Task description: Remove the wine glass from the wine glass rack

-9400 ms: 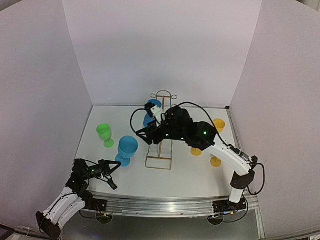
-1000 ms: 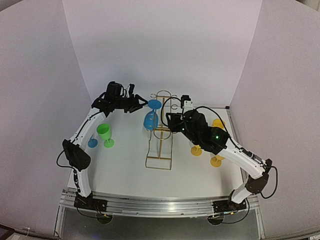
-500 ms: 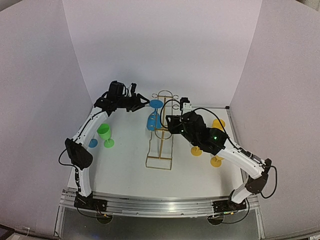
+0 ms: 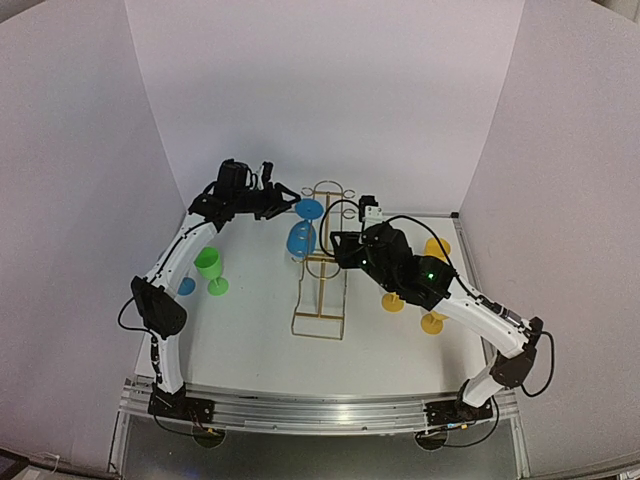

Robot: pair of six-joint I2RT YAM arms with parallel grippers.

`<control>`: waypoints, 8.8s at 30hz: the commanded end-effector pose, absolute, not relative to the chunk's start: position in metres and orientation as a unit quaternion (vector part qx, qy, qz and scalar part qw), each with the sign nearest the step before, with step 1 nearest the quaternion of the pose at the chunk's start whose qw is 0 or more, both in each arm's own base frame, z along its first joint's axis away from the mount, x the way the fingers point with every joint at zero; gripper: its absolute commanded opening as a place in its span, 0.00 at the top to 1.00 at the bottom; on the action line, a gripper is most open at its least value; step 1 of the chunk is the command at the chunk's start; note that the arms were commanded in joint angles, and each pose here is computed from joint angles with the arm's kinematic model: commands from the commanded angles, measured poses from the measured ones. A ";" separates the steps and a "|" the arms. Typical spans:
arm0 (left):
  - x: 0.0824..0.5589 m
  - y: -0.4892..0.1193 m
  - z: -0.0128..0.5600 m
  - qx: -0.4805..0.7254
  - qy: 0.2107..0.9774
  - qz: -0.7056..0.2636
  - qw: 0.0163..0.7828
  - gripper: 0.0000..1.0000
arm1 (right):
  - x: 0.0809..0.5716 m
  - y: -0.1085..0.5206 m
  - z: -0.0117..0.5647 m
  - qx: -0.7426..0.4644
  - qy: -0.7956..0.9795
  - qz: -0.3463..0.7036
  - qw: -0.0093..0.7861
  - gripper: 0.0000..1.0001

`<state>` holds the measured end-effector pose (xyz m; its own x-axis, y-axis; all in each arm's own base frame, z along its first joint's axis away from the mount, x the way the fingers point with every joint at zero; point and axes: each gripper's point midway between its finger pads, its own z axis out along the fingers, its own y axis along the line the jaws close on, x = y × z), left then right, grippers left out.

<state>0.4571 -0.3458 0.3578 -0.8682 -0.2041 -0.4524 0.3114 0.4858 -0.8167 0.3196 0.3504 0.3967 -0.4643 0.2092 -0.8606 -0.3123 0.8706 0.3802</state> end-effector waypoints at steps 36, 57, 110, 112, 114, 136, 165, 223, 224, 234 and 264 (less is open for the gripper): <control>0.446 -0.352 0.372 0.028 0.818 -0.517 0.251 1.00 | 0.320 0.350 0.404 -0.024 0.813 0.264 0.518 0.53; 0.435 -0.341 0.394 -0.015 0.784 -0.592 0.188 1.00 | 0.318 0.349 0.407 -0.023 0.812 0.272 0.517 0.54; 0.193 -0.220 0.308 0.772 0.064 0.211 0.596 1.00 | 0.308 0.415 0.420 -0.124 0.798 0.357 0.469 0.30; 0.189 -0.220 0.291 0.775 0.044 0.217 0.592 1.00 | 0.302 0.435 0.415 -0.152 0.797 0.382 0.442 0.24; 0.187 -0.220 0.279 0.774 0.032 0.225 0.591 1.00 | 0.294 0.452 0.412 -0.174 0.794 0.408 0.416 0.22; 0.200 -0.224 0.270 0.760 0.015 0.256 0.598 1.00 | 0.267 0.501 0.364 -0.240 0.819 0.428 0.298 0.65; 0.211 -0.214 0.418 0.369 0.735 -0.330 0.463 0.19 | 0.283 0.518 0.368 -0.166 0.801 0.188 0.543 1.00; 0.413 -0.185 0.242 0.307 0.890 -0.090 0.325 1.00 | 0.248 0.502 0.434 -0.201 0.757 0.265 0.562 0.51; 0.416 -0.186 0.238 0.305 0.892 -0.091 0.321 1.00 | 0.248 0.499 0.435 -0.199 0.757 0.263 0.563 0.51; 0.442 -0.192 0.203 0.284 0.904 -0.101 0.304 1.00 | 0.247 0.492 0.434 -0.195 0.760 0.263 0.562 0.52; 0.439 -0.183 0.207 0.272 0.908 -0.103 0.301 0.53 | 0.249 0.483 0.435 -0.195 0.759 0.250 0.569 0.48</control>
<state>0.4313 -0.1828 0.1667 -0.7089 0.4710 -0.5250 0.5659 0.8241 -0.0249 0.2509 0.4994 0.4023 -0.3131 -0.0765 -0.9466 -0.5887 0.7978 0.1303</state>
